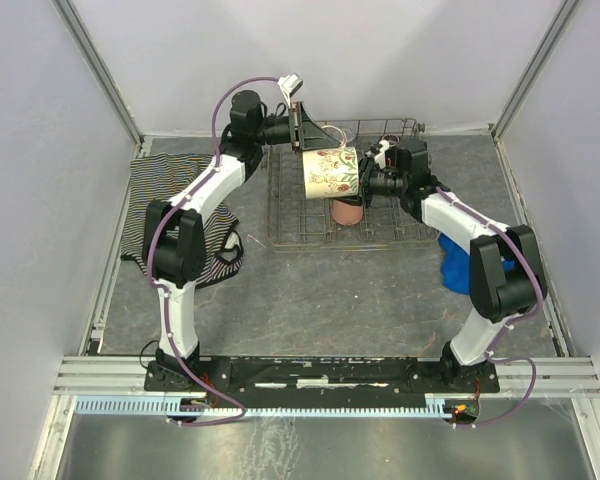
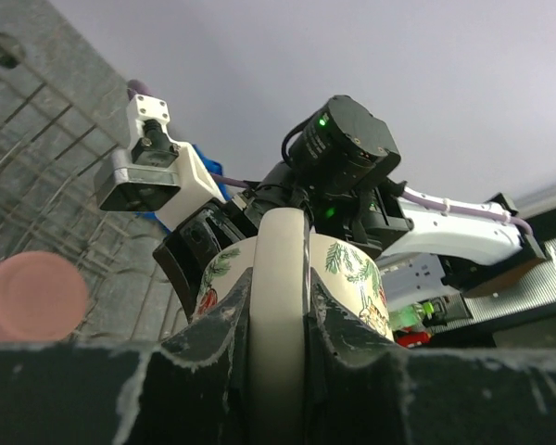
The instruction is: Load the cups into the dish rack
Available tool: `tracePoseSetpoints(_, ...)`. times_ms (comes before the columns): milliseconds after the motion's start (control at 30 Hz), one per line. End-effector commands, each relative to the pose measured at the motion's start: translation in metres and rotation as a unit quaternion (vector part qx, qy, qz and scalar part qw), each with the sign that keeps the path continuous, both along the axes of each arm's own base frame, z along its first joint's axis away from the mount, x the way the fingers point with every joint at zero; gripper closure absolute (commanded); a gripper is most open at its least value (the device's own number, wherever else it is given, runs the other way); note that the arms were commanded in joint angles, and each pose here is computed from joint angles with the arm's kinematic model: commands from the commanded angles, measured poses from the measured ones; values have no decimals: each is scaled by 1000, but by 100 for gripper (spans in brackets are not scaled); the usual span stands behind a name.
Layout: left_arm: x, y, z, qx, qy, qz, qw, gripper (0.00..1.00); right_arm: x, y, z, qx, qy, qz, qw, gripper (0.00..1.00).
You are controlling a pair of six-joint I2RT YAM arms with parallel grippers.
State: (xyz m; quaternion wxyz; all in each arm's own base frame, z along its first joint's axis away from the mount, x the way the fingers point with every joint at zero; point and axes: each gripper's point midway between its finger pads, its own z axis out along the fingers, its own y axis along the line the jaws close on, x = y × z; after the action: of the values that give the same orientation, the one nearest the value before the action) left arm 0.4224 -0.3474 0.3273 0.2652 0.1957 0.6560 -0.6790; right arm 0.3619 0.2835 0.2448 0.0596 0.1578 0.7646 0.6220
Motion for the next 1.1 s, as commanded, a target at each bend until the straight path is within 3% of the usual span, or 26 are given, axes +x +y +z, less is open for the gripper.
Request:
tracePoseSetpoints(0,28,15,-21,74,-16,81,994,97,6,9,32,38,-65,10,997,94)
tracePoseSetpoints(200,39,39,-24,90,6,125,988,97,13,9,27,39,-59,3,997,73)
tracePoseSetpoints(367,42,55,-21,92,27,151,984,97,17,5,27,41,-56,-8,998,61)
tracePoseSetpoints(600,43,61,-17,88,43,161,982,97,24,-8,24,39,-50,-30,998,60)
tracePoseSetpoints(1067,61,79,-20,143,69,211,965,97,27,-33,13,-17,-55,-51,997,60)
